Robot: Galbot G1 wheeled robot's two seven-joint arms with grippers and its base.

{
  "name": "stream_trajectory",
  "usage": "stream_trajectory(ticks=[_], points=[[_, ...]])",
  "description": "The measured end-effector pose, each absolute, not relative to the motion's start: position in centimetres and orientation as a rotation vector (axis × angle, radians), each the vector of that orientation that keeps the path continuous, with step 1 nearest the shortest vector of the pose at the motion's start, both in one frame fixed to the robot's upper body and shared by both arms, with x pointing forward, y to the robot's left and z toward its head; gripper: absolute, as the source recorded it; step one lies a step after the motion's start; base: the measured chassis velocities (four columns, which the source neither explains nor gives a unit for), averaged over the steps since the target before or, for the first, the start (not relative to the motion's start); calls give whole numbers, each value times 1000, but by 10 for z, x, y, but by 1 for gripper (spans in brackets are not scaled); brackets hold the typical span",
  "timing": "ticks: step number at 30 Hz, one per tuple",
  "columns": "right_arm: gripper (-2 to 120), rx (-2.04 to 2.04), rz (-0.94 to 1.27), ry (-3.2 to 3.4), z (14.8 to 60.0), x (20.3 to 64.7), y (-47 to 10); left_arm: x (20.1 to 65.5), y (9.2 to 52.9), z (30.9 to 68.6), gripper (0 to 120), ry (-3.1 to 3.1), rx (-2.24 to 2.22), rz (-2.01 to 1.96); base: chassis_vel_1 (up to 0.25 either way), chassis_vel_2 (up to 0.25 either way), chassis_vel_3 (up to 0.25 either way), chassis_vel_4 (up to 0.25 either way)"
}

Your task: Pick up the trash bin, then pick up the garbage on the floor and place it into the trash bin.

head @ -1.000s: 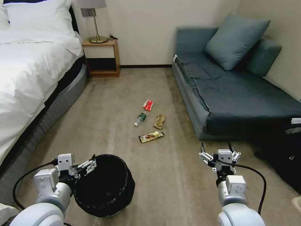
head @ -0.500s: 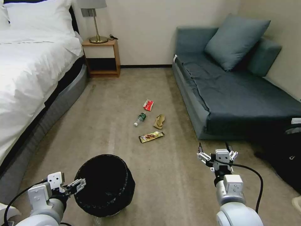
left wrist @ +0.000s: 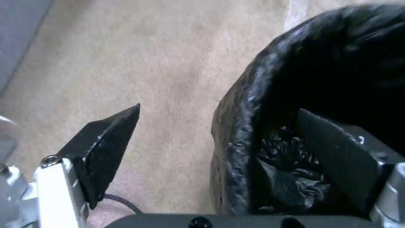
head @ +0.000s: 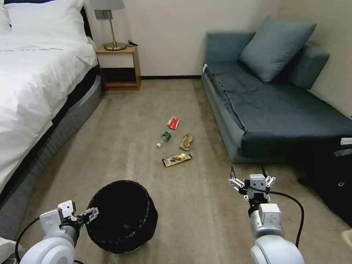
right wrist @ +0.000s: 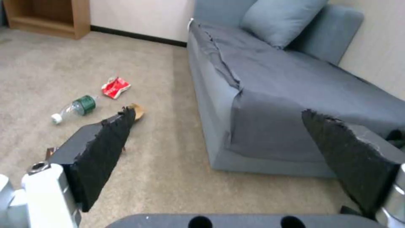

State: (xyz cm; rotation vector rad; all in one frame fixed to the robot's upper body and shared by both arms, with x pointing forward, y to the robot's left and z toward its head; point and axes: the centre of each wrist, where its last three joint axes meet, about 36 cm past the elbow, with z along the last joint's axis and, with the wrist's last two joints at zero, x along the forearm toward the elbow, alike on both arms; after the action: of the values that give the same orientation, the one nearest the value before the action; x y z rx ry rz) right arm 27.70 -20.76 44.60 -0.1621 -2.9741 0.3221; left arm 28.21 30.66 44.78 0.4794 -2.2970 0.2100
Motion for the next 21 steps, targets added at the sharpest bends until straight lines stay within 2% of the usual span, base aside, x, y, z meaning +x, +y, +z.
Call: stream_trajectory(ticks=[9, 12, 13, 16, 17, 20, 21], points=[[100, -167, 321, -2967, 442, 279, -205, 301, 312, 413, 98, -2224, 460, 264, 0, 0, 0, 0], [100, -171, 324, -2964, 440, 279, -204, 304, 314, 409, 88, -2222, 456, 275, 0, 0, 0, 0], [100, -171, 324, -2964, 440, 279, -204, 304, 314, 409, 88, -2222, 456, 275, 0, 0, 0, 0], [100, -178, 329, -2964, 438, 280, -204, 304, 315, 408, 71, -2223, 444, 280, 0, 0, 0, 0], [100, -178, 329, -2964, 438, 280, -204, 304, 315, 408, 71, -2223, 444, 280, 0, 0, 0, 0], [100, -183, 333, -2964, 438, 281, -204, 305, 315, 408, 59, -2225, 437, 280, 0, 0, 0, 0], [100, -183, 333, -2964, 438, 281, -204, 305, 315, 408, 59, -2225, 437, 280, 0, 0, 0, 0]])
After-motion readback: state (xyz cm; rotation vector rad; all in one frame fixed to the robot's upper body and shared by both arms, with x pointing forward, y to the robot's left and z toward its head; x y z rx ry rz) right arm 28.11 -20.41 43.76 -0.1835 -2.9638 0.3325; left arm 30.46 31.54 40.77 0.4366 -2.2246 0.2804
